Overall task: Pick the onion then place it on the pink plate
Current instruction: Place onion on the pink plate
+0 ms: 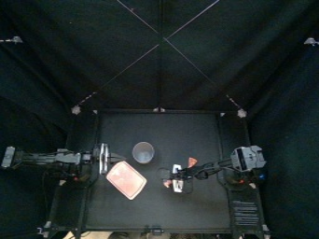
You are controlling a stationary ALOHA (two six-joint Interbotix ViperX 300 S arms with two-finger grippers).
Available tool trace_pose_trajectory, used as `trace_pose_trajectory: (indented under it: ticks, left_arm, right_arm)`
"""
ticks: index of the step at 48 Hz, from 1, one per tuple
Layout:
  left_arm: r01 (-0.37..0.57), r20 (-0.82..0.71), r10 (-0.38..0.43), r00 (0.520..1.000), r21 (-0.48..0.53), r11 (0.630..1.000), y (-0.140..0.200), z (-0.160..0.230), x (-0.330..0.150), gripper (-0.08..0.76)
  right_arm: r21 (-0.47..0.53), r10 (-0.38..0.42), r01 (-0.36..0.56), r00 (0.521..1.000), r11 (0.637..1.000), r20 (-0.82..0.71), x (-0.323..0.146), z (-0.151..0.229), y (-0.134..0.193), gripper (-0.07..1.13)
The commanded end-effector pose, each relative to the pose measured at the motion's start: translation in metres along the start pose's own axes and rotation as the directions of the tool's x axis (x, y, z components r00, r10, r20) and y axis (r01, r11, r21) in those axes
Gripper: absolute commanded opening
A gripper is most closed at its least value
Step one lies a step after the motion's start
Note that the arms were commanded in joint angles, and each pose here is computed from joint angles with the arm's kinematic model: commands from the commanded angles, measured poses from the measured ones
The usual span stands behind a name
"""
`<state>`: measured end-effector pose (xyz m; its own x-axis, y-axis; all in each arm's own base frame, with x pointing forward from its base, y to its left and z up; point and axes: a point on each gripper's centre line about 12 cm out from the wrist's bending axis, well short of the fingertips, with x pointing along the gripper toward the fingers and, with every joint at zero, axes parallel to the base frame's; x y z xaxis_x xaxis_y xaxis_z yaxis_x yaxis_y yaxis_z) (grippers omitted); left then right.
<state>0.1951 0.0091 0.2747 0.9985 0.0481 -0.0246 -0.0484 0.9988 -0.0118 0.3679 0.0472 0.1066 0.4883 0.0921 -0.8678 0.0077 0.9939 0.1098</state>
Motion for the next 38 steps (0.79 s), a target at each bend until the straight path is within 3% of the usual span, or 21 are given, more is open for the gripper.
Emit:
trace_pose_trajectory:
  ticks: [1,15,38]
  left_arm:
    - [-0.008,0.022,0.008,1.0,0.0,1.0,0.001,0.006,0.0,0.303]
    - [-0.017,0.017,0.017,1.0,-0.004,1.0,0.003,0.002,-0.002,0.303]
    - [-0.02,0.013,0.02,1.0,-0.004,1.0,0.004,0.0,-0.003,0.303]
  right_arm:
    - [0.006,0.008,-0.008,1.0,1.0,0.021,-0.001,0.008,0.003,0.76]
    - [-0.006,0.012,-0.012,0.999,1.0,0.034,0.003,0.015,0.007,0.75]
    - [-0.043,0.036,-0.028,0.984,0.999,0.174,-0.034,0.053,0.017,0.75]
